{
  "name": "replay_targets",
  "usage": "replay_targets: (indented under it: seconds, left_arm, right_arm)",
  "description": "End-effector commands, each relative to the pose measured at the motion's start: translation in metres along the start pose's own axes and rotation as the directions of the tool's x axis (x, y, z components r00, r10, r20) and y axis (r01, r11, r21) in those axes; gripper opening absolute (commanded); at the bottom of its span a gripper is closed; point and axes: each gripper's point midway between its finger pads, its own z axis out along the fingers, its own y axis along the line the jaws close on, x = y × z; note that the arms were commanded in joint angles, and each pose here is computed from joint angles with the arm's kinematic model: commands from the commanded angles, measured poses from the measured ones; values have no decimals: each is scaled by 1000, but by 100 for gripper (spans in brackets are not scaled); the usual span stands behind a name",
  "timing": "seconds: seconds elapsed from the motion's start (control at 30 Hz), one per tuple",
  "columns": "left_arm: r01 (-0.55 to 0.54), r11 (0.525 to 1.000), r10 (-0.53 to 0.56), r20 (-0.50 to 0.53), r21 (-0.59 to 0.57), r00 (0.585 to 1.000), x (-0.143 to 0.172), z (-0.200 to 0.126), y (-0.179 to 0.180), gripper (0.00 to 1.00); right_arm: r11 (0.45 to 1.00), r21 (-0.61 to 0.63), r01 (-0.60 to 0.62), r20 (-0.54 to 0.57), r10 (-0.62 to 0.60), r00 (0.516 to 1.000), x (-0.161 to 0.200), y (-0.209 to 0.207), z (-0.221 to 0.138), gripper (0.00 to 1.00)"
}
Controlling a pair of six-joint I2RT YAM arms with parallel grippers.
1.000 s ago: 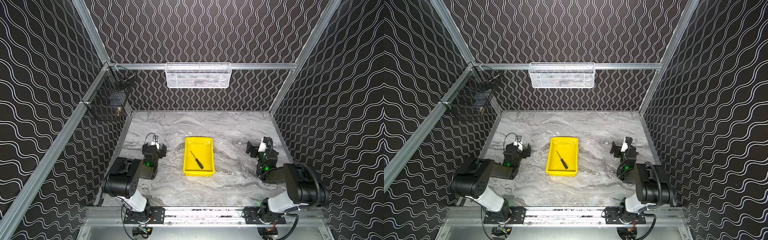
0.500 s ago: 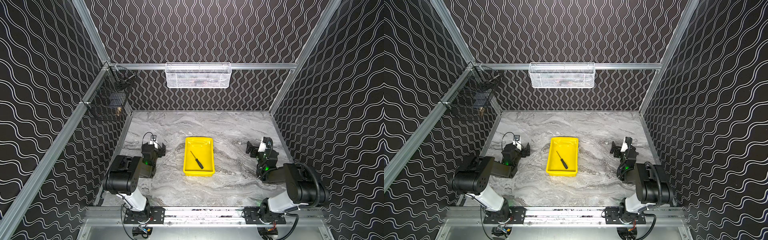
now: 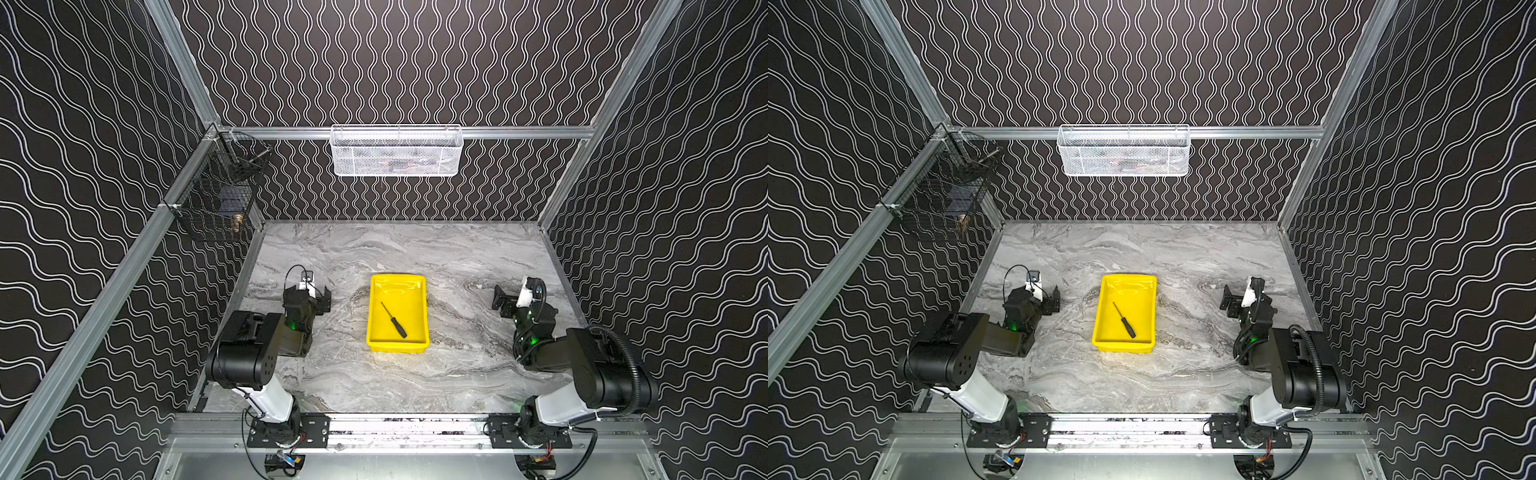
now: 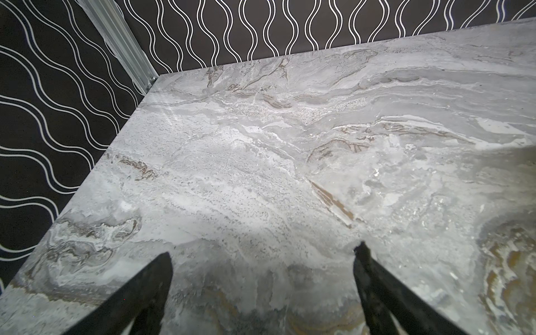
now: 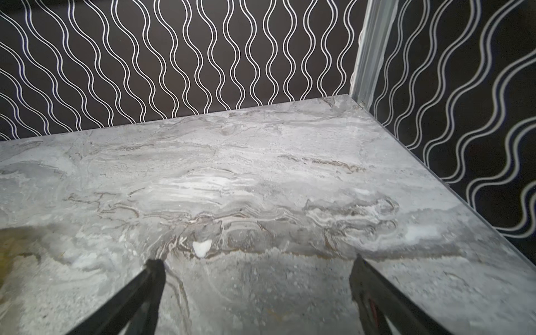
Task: Put the screwdriver in the bin
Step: Reset both arms
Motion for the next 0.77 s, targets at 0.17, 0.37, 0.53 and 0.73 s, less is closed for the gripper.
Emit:
replay_targets:
  seconds: [0.17, 0.37, 0.53, 0.73]
  left_arm:
    - [7, 1000, -7, 37, 1, 999, -9, 0, 0, 99]
    - [6, 1000, -6, 37, 0, 999, -9, 0, 0, 99]
    - [4, 1000, -4, 25, 5, 1000, -8, 2, -1, 99]
    - [6, 1000, -6, 35, 4, 999, -9, 0, 0, 99]
  right_arm:
    - [998, -63, 26, 29, -24, 999, -19, 13, 13, 99]
    - [996, -86, 37, 34, -34, 999, -18, 16, 10, 99]
    - [996, -88, 34, 38, -30, 999, -18, 17, 10, 99]
    - [996, -87, 32, 42, -29, 999, -19, 16, 10, 99]
